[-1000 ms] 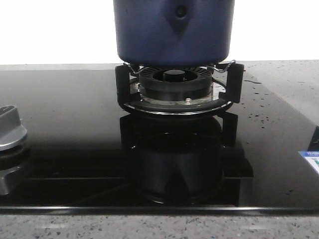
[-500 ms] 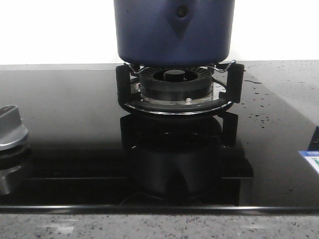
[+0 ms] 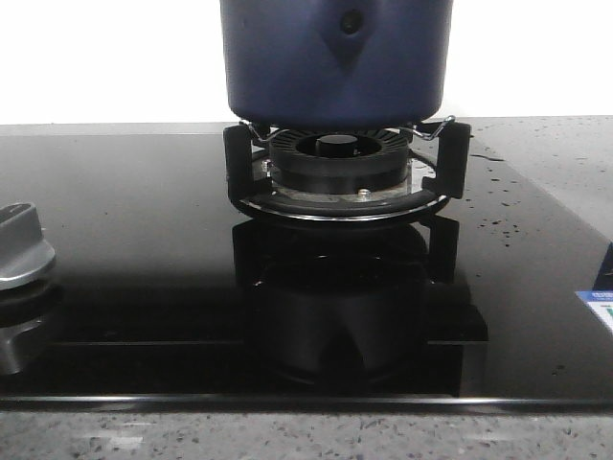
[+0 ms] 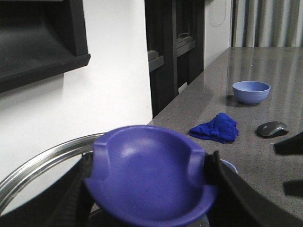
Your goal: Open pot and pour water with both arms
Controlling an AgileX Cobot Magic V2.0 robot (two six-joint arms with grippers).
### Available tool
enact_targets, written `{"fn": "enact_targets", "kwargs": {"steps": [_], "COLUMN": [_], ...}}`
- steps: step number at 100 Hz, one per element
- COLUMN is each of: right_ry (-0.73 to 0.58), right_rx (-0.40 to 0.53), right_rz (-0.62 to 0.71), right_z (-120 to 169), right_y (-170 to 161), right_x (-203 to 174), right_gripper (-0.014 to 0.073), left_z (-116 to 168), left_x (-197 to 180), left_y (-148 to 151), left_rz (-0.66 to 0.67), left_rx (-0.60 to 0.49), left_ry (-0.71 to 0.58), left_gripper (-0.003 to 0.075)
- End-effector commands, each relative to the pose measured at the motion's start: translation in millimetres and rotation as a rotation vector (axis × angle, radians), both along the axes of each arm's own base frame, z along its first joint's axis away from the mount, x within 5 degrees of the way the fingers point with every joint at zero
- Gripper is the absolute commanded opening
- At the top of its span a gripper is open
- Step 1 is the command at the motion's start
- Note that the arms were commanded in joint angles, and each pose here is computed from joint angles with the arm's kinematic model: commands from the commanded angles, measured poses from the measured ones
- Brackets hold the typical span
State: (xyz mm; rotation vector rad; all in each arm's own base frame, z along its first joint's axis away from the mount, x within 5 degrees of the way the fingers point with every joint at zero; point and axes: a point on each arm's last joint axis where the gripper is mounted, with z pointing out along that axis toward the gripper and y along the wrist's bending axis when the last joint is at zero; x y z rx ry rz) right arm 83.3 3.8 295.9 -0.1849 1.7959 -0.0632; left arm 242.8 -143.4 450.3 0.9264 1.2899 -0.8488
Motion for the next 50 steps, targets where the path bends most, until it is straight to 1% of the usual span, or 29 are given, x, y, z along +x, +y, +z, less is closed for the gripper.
{"fn": "enact_targets", "kwargs": {"steps": [1,12,25,38,50], "right_ry": [-0.069,-0.063,-0.104,-0.095,-0.096], "right_rx": [-0.008,0.029,0.030,0.032,0.094], "right_rz": [0.048,0.030,0.003,-0.051,-0.090], "right_z": [0.6,-5.4,-2.7,-5.0,-7.1], "right_y": [6.1,6.2,4.2,-1.2,-5.7], "right_x": [8.3,13.8,21.3,33.3,46.1], "right_gripper": [0.0584,0.0584,0.0584,0.0584,0.0584], "left_z": [26.4,30.0,31.1,31.0,31.0], "left_x": [-17.4,-22.4,-23.8,-23.8,-23.8], "left_y": [5.3,6.7,7.2,7.1,7.1], "left_rz": [-0.011,-0.012,-0.012,-0.012,-0.012], "left_rx": [-0.106,-0.110,-0.111,-0.110,-0.110], "left_ry": [-0.036,-0.050,-0.054,-0.055,-0.055], "left_gripper": [0.0262,0.0262,0.0262,0.0262,0.0262]}}
